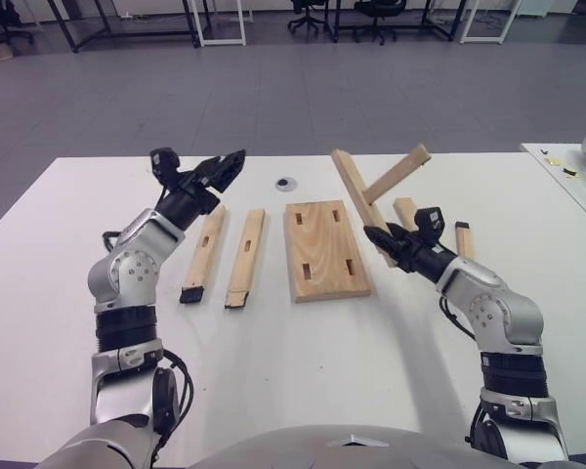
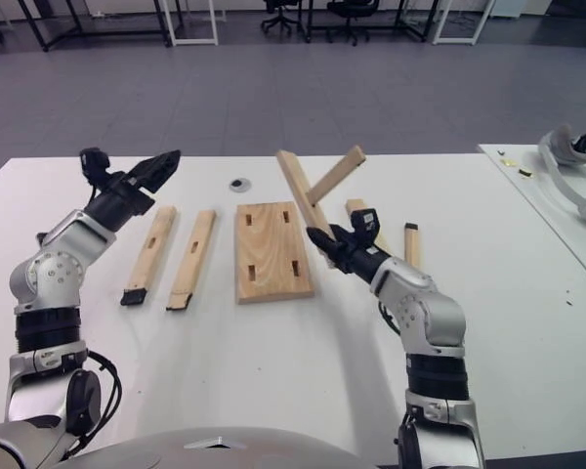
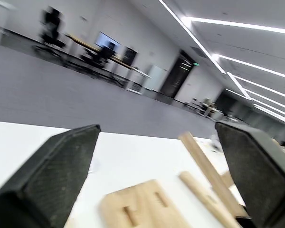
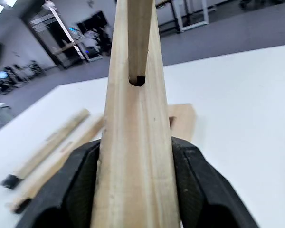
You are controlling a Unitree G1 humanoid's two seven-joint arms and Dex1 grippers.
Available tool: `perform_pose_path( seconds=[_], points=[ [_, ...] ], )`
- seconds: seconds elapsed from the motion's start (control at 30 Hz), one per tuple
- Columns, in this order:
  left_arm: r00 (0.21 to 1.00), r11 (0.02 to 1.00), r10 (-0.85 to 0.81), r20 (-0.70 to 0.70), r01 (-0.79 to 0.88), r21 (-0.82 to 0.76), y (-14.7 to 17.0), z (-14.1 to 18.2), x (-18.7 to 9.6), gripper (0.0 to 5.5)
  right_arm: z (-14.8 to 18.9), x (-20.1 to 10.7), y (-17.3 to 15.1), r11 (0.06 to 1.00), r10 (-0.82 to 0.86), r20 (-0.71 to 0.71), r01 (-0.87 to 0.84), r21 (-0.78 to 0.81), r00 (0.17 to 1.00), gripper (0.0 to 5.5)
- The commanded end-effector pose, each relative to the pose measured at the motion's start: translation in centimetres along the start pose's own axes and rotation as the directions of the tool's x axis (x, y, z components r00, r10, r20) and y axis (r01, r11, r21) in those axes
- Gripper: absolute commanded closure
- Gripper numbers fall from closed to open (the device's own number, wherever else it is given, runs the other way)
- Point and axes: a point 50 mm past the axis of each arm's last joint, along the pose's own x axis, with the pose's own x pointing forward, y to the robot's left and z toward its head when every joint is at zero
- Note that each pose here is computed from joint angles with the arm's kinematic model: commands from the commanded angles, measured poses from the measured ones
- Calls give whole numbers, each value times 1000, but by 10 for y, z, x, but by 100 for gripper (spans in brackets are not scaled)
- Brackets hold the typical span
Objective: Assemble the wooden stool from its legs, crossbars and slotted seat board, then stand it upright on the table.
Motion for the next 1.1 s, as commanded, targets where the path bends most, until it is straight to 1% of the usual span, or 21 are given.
perform_pose_path(
  seconds=[0.03, 0.17, 0.23, 0.37, 0.6, 0.77, 0.87, 0.93, 1.1],
  points=[
    [980, 983, -169, -106, 160, -92, -17, 1, 13, 104, 35, 4, 27, 972, 227, 128, -233, 34, 965, 341],
    [937, 934, -325, -126, 298, -195, -34, 7, 13, 31, 48, 0, 37, 933, 336, 176, -352, 67, 925, 341],
    [922, 910, -370, -117, 334, -246, -39, 11, 13, 13, 48, -3, 40, 918, 371, 175, -389, 81, 912, 341],
    [890, 867, -445, -94, 403, -293, -50, 19, 17, 10, 41, -3, 44, 902, 405, 137, -420, 98, 904, 341],
    [885, 855, -456, -92, 407, -321, -54, 19, 20, 10, 28, -1, 50, 881, 448, 76, -454, 133, 891, 341],
    [885, 853, -454, -103, 398, -336, -53, 17, 19, 10, 23, -4, 57, 853, 499, 47, -499, 154, 866, 341],
    [885, 864, -451, -117, 400, -307, -52, 15, 17, 10, 18, -6, 61, 834, 528, 24, -524, 173, 849, 341],
    [880, 860, -460, -114, 410, -304, -52, 14, 15, 40, 17, -6, 60, 831, 531, 22, -526, 183, 847, 341],
    [865, 842, -492, -98, 445, -305, -53, 15, 11, 138, 19, -7, 55, 834, 513, 49, -511, 208, 857, 341]
  ],
)
